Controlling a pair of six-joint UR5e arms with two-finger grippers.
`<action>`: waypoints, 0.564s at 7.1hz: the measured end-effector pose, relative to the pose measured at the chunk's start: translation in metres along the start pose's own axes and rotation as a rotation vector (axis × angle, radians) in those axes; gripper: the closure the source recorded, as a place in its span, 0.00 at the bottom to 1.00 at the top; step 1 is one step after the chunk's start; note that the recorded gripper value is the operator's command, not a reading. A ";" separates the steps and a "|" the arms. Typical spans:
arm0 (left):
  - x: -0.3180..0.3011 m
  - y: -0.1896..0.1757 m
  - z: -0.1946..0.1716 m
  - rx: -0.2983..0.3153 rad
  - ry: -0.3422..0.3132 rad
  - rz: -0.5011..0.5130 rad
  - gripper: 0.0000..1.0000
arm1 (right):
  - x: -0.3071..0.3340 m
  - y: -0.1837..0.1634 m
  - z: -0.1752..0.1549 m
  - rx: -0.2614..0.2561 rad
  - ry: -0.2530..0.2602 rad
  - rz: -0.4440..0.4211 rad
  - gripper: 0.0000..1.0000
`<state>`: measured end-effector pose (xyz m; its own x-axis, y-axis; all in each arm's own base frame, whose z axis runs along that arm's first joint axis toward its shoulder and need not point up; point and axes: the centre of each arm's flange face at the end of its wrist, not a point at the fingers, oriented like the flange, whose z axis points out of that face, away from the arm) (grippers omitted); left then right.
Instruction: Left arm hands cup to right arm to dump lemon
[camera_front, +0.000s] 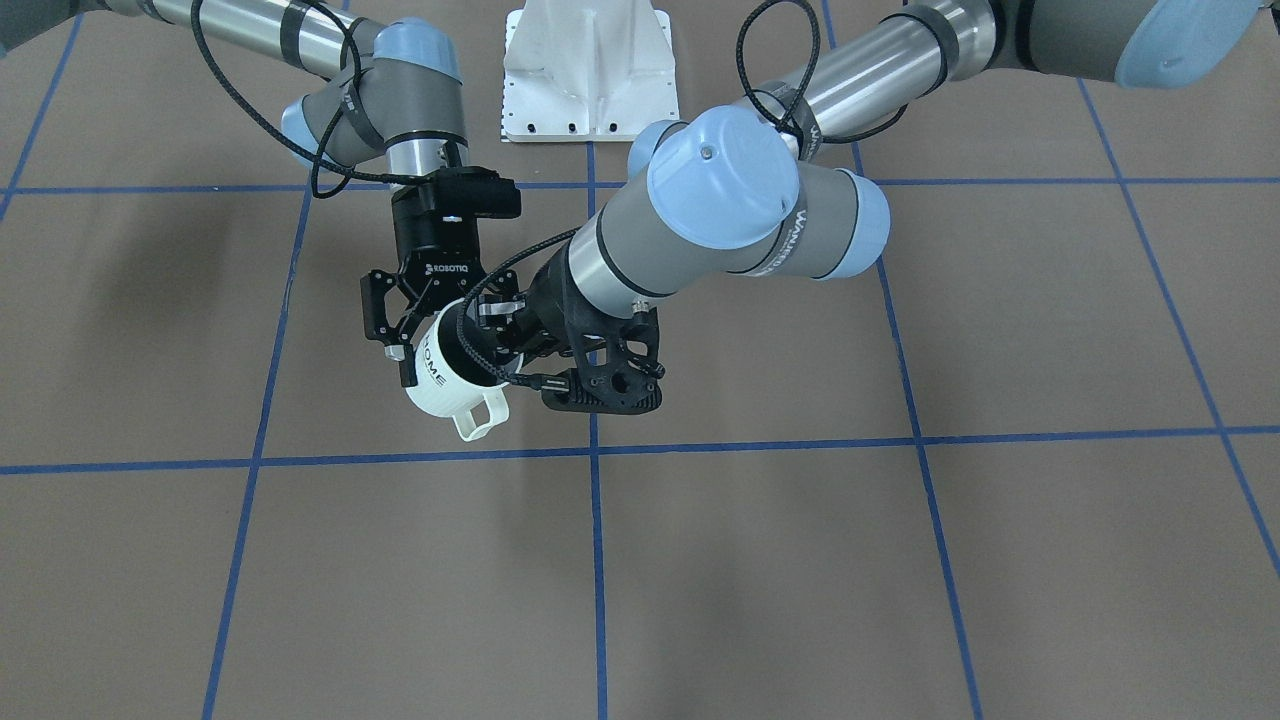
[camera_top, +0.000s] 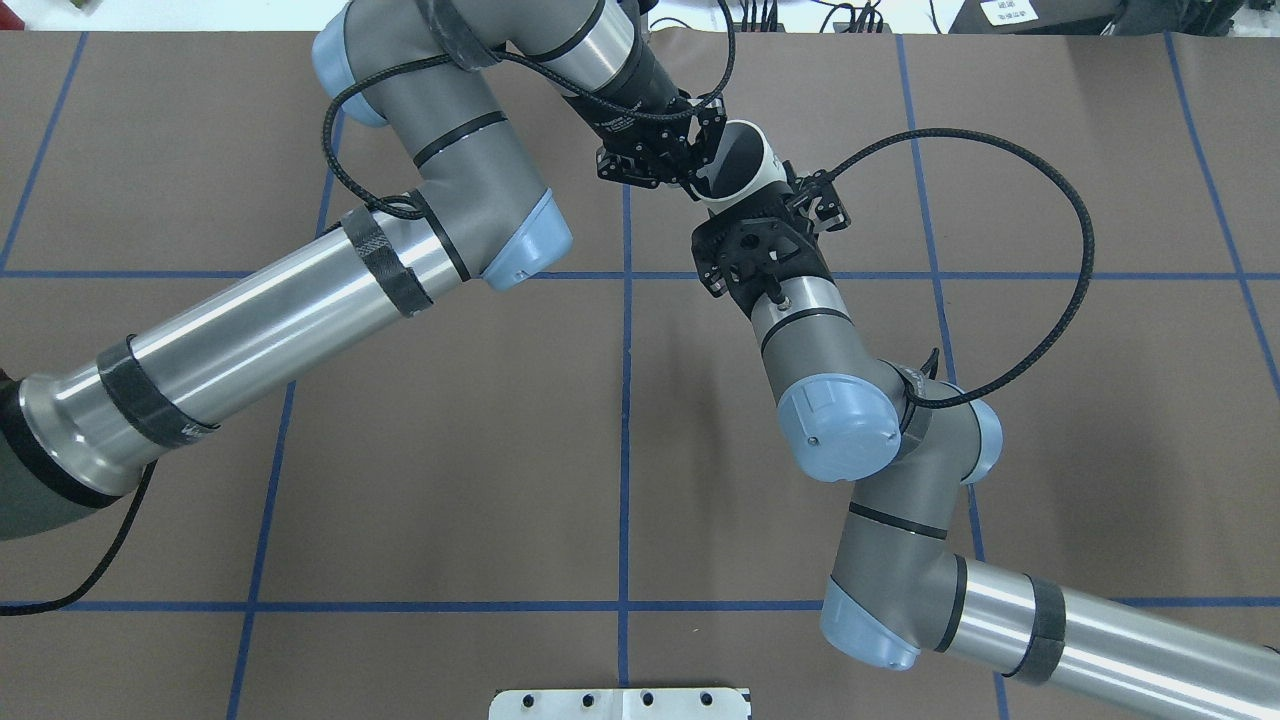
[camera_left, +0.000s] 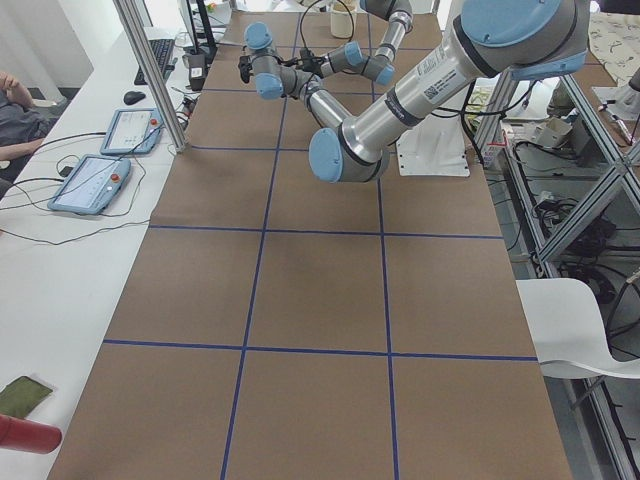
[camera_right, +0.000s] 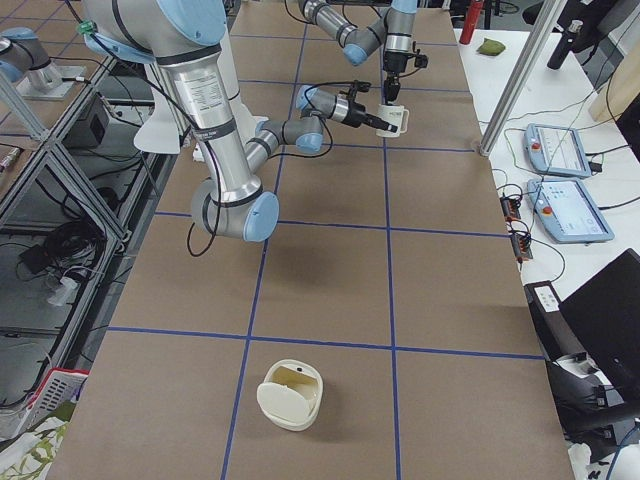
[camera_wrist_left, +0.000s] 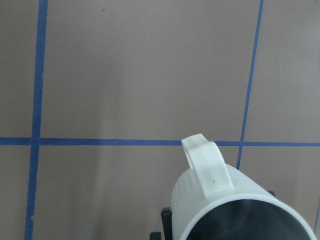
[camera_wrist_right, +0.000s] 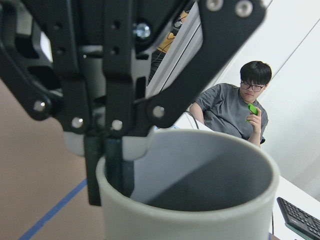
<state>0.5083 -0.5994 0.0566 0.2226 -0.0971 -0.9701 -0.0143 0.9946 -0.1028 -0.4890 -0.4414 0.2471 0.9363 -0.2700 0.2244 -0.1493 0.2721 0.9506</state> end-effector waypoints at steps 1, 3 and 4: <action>-0.001 -0.001 0.000 0.000 0.000 -0.003 1.00 | 0.000 0.000 0.000 0.000 0.000 0.000 0.00; -0.001 -0.002 -0.001 -0.003 0.000 -0.008 1.00 | 0.000 0.000 0.000 -0.001 -0.001 -0.001 0.00; -0.001 -0.002 -0.002 -0.003 0.001 -0.009 1.00 | 0.000 0.001 0.000 -0.002 0.000 -0.002 0.00</action>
<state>0.5064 -0.6015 0.0577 0.2222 -0.1059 -0.9692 -0.0154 0.9936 -0.1121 -0.4888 -0.4415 0.2482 0.9366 -0.2708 0.2226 -0.1468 0.2737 0.9505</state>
